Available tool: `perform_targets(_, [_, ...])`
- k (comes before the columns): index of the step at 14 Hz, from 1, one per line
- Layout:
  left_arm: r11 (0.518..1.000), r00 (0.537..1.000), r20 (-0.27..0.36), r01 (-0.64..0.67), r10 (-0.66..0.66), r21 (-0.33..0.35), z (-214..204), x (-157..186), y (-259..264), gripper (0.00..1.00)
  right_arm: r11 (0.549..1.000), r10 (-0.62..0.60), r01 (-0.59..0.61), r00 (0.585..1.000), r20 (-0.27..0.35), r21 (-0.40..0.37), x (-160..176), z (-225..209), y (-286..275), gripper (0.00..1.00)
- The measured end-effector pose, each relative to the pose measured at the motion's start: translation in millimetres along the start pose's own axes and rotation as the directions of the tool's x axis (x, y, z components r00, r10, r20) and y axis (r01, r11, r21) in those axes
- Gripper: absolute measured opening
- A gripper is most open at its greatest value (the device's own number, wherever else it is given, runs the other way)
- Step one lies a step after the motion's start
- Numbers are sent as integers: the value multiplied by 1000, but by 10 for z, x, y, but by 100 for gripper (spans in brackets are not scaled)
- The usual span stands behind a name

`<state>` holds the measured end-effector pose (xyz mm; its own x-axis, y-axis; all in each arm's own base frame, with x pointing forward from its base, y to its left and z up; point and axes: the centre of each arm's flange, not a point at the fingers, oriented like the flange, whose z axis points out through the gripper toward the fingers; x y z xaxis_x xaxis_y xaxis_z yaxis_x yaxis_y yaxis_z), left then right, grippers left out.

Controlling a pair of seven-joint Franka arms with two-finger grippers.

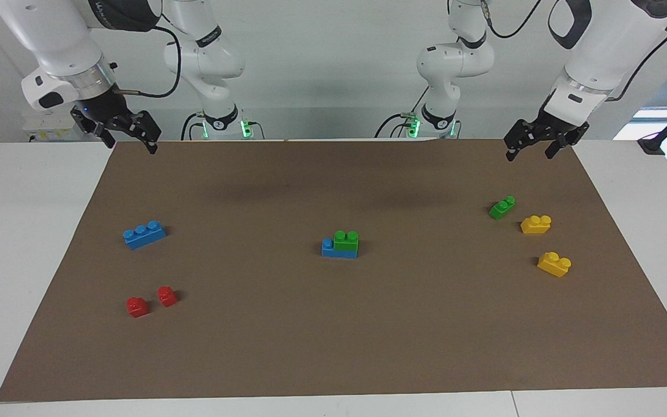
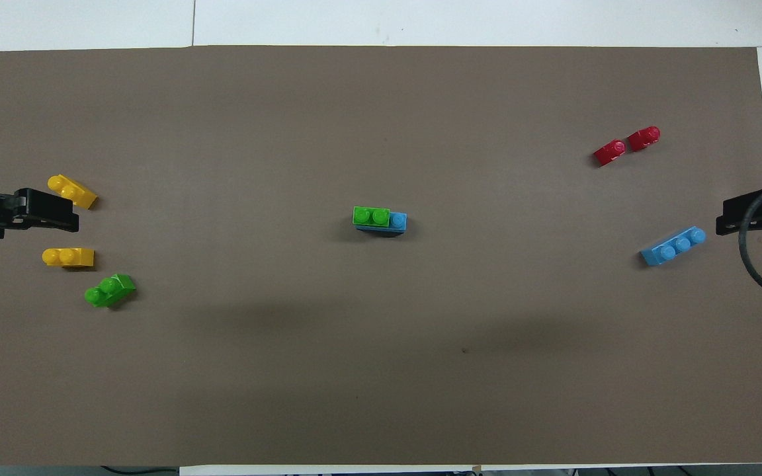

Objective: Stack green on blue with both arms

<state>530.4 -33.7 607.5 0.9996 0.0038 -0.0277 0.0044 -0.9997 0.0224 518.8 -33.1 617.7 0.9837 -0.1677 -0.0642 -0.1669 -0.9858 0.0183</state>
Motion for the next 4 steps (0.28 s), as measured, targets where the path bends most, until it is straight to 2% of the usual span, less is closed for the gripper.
perform_targets(4, [1000,1000,0,1,-1,0,-3,-2,0,100,997,-76,76,997,1,0,2,3,0,100])
